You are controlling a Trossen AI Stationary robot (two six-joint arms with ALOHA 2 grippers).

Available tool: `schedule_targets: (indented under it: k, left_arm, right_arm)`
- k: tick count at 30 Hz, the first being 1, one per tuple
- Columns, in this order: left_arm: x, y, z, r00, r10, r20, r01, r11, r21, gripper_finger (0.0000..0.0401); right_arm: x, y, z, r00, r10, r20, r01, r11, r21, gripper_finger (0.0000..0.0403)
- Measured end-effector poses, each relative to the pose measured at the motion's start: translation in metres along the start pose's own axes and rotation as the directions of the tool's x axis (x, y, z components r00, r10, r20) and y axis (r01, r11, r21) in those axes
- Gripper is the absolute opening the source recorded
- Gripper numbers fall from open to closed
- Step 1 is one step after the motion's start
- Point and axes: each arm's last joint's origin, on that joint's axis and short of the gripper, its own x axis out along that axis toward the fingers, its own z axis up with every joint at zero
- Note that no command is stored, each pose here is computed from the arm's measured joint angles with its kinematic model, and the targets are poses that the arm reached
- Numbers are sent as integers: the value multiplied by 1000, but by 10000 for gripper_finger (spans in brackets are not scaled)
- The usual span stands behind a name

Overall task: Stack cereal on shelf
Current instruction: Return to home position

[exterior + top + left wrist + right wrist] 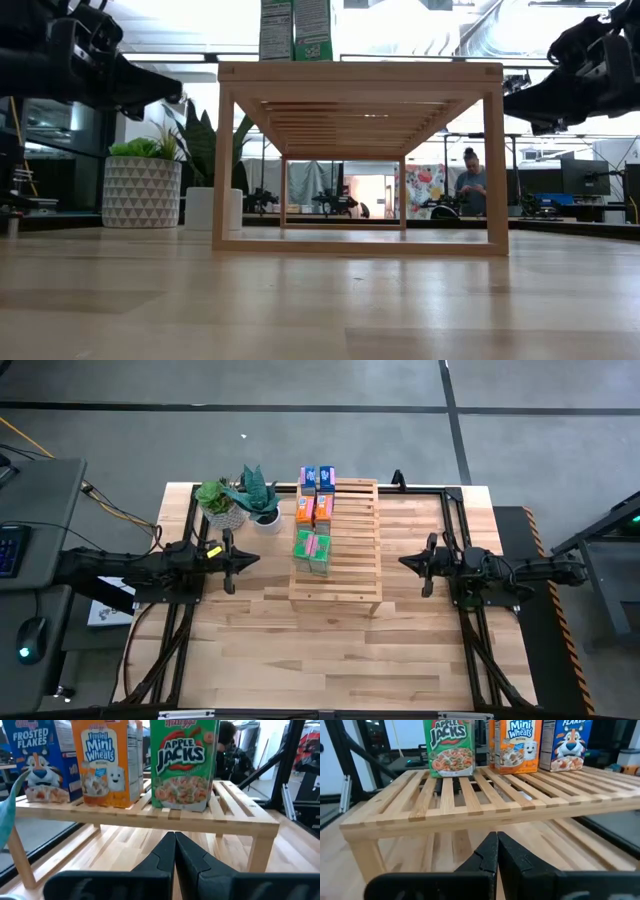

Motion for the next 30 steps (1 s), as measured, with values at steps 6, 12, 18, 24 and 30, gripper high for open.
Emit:
schedule_targets:
  k: [6, 12, 18, 24, 30]
  left_arm:
    - [-3, 0, 1, 1000, 1, 15, -1, 1000, -2, 0]
    - [-7, 1, -4, 999, 0, -36, 0, 1000, 4, 0]
    - [-14, 1, -7, 999, -9, -52, 10, 1000, 5, 0]
    - [-18, 2, -3, 1000, -10, -3, 10, 1000, 0, 0]
    - [-20, 2, 1, 999, -4, 46, 5, 1000, -5, 0]
  right_arm:
    - [0, 0, 0, 1000, 0, -2, 1, 996, 94, 0]
    - [-2, 0, 2, 1000, 1, 23, -4, 992, 130, 0]
    - [-7, -1, 8, 995, 2, 99, -17, 989, 148, 0]
    - [-6, -1, 7, 996, 2, 87, -14, 989, 145, 0]
    - [-6, -1, 7, 996, 2, 87, -14, 989, 145, 0]
